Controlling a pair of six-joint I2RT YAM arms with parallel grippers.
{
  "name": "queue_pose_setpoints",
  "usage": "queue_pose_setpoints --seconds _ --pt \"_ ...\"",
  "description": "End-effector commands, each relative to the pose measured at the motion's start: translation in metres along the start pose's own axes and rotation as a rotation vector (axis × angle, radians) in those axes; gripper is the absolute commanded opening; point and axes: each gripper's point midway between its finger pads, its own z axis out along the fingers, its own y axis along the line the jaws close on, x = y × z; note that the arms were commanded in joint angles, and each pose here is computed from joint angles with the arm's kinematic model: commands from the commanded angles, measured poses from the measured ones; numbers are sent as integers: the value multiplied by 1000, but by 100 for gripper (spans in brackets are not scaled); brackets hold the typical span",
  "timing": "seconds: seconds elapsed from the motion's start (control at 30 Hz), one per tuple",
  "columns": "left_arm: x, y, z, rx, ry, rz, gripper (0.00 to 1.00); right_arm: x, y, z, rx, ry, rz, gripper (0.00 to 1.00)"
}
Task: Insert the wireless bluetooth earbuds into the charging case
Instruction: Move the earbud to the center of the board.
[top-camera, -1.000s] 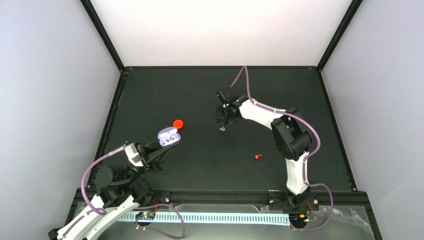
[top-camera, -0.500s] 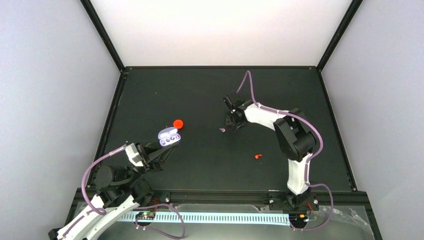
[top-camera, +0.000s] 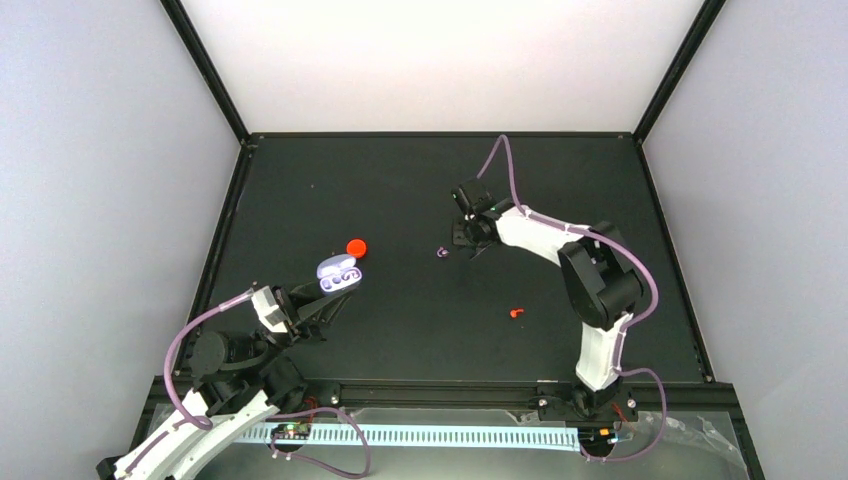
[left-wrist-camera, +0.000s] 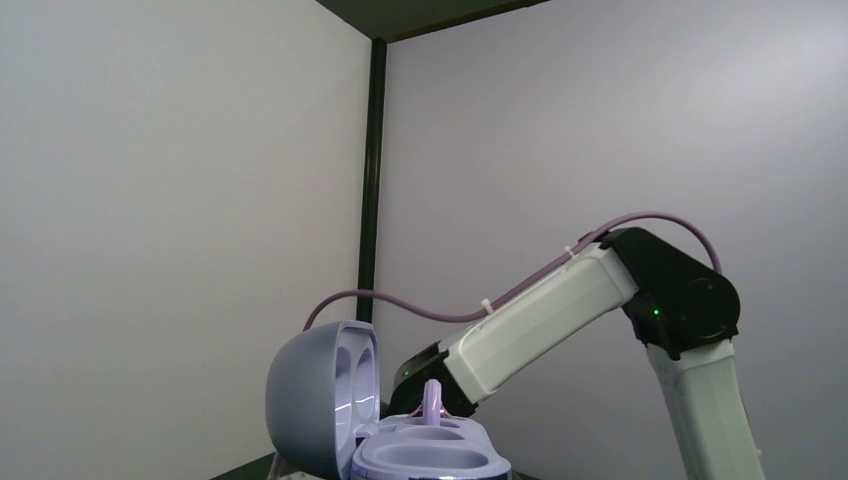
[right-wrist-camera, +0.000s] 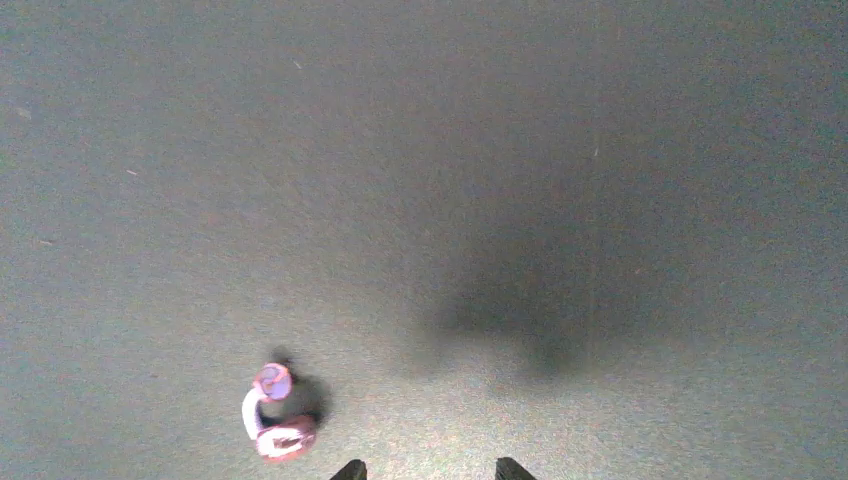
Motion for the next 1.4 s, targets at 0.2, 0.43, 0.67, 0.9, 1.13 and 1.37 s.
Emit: queue_pose_setpoints --seconds 0.2,0.43,0.67,0.9,1.13,1.37 --pt "-8 0 1 -6 -10 -8 1 -24 39 -26 -125 -49 -192 34" --pt "-5 -1 5 5 0 -14 2 -11 66 -7 -194 14 -234 37" --pt "-9 0 4 -3 1 -8 1 -5 66 10 -180 53 -180 39" --pt "-9 1 2 -11 -2 -9 2 9 66 17 -202 91 -158 40" --pt "-8 0 2 -6 -5 -16 2 23 81 12 -253 125 -128 40" --pt "-8 0 1 -4 -5 -24 2 32 101 4 -312 148 -127 40"
